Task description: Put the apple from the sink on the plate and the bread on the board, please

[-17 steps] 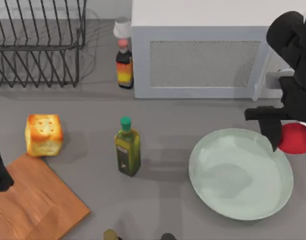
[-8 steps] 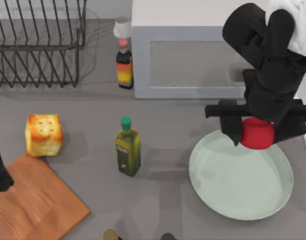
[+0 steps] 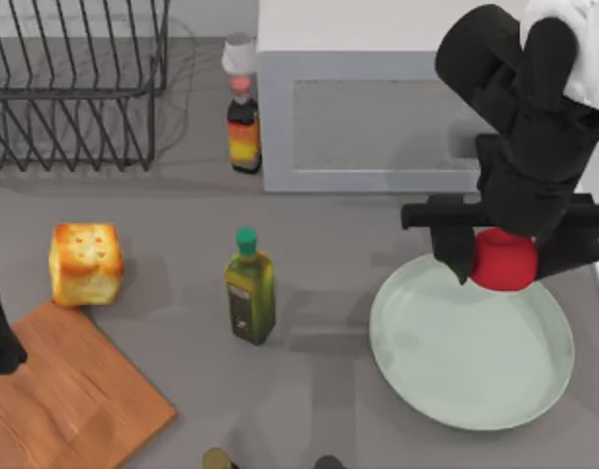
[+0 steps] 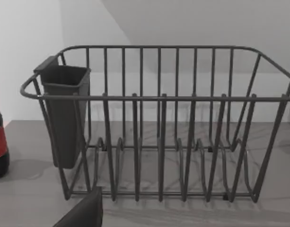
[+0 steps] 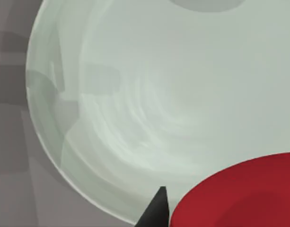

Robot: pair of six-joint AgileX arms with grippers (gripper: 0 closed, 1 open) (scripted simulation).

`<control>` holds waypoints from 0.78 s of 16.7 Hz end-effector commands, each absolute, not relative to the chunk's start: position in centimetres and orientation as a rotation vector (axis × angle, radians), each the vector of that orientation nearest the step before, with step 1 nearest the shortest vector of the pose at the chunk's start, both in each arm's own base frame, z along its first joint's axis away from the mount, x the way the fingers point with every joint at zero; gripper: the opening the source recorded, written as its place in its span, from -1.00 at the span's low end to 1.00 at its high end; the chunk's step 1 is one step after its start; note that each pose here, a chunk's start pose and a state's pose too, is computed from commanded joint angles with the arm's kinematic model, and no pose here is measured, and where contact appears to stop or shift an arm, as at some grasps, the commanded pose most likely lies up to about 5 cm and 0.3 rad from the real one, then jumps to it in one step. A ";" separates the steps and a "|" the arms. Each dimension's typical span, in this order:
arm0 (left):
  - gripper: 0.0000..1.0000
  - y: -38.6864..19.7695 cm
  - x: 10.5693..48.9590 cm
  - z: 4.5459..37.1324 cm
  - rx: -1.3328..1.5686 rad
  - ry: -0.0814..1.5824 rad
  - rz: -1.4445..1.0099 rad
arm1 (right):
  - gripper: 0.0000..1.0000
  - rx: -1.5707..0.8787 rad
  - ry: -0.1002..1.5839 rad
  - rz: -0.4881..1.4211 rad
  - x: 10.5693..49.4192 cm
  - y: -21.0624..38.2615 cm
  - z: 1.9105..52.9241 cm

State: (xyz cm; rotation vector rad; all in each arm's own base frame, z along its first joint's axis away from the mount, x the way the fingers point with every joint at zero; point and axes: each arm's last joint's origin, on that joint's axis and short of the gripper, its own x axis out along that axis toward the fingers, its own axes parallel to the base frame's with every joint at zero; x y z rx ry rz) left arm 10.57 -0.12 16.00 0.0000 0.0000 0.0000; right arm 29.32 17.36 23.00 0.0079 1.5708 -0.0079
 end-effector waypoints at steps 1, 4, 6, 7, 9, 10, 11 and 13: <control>1.00 -0.1 10.6 16.0 0.000 0.000 0.000 | -0.10 0.008 1.571 -0.008 29.3 17.4 23.0; 1.00 -0.1 10.6 16.0 0.000 0.000 0.000 | 0.36 0.008 1.571 -0.008 29.3 17.4 23.0; 1.00 -0.1 10.6 16.0 0.000 0.000 0.000 | 0.66 0.008 1.571 -0.008 29.3 17.4 23.0; 1.00 -0.1 10.6 16.0 0.000 0.000 0.000 | 0.81 0.008 1.571 -0.008 29.3 17.4 23.0; 1.00 -0.1 10.6 16.0 0.000 0.000 0.000 | 1.00 0.008 1.571 -0.008 29.3 17.4 23.0; 1.00 -0.1 10.6 16.0 0.000 0.000 0.000 | 1.00 0.008 1.571 -0.008 29.3 17.4 23.0; 1.00 -0.1 10.6 16.0 0.000 0.000 0.000 | 1.00 0.008 1.571 -0.008 29.3 17.4 23.0; 1.00 -0.1 10.6 16.0 0.000 0.000 0.000 | 1.00 0.008 1.571 -0.008 29.3 17.4 23.0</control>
